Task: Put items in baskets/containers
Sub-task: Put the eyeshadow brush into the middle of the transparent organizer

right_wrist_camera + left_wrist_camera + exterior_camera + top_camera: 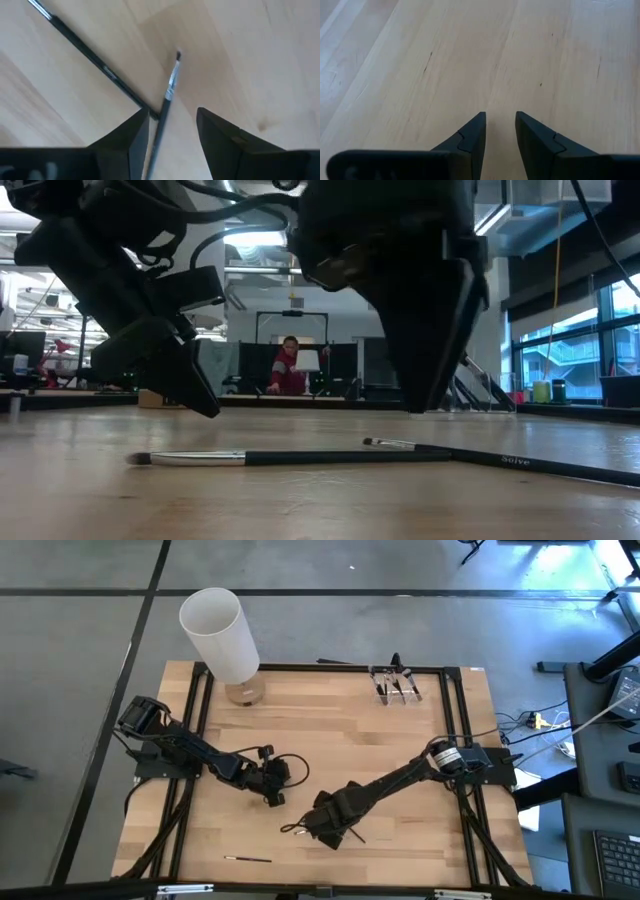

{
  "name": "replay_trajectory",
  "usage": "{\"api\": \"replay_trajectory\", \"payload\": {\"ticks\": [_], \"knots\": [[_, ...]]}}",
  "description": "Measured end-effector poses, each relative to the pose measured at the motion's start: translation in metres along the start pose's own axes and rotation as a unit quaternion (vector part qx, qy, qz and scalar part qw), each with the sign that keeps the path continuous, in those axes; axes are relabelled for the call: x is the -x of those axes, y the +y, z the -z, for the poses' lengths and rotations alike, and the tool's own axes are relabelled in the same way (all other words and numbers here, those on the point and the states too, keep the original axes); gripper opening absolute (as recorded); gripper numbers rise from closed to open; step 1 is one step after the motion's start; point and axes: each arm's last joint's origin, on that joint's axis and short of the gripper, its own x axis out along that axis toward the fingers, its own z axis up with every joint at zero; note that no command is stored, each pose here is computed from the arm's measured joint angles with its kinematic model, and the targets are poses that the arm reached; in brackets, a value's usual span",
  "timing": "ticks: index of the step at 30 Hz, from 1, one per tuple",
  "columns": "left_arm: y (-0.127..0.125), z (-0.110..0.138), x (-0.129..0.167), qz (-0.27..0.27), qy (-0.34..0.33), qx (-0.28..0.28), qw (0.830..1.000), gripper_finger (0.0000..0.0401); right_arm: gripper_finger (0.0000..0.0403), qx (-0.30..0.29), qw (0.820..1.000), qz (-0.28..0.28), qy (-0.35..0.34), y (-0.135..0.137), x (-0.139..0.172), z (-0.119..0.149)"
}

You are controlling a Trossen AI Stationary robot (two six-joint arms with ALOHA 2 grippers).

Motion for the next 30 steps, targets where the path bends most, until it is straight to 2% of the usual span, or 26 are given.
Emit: {"api": "replay_trajectory", "payload": {"ticks": [9, 15, 18, 25, 27, 30], "knots": [[0.0, -0.001, 0.0, -0.001, -0.004, 0.002, 1.0, 0.0102, 0.0165, -0.009, 1.0, 0.02, -0.004, -0.006, -0.023, 0.002], [0.0, -0.001, 0.0, -0.001, -0.004, -0.002, 1.0, 0.0102, 0.0158, -0.007, 1.0, -0.013, 0.011, -0.007, -0.036, 0.006], [0.0, -0.001, 0.0, -0.002, -0.004, -0.002, 1.0, 0.0102, 0.013, -0.015, 1.0, -0.011, 0.022, -0.01, -0.042, 0.009], [0.0, -0.001, 0.0, -0.002, -0.005, -0.002, 1.0, 0.0102, 0.0018, -0.013, 0.999, -0.003, 0.032, -0.012, -0.046, 0.011], [0.0, -0.001, 0.0, -0.002, -0.005, -0.002, 1.0, 0.0102, 0.0011, -0.009, 0.999, -0.002, 0.033, -0.013, -0.046, 0.01], [0.0, -0.001, 0.0, -0.002, -0.005, 0.0, 1.0, 0.0102, 0.0022, -0.003, 0.999, -0.002, 0.035, -0.014, -0.047, 0.009]]}}
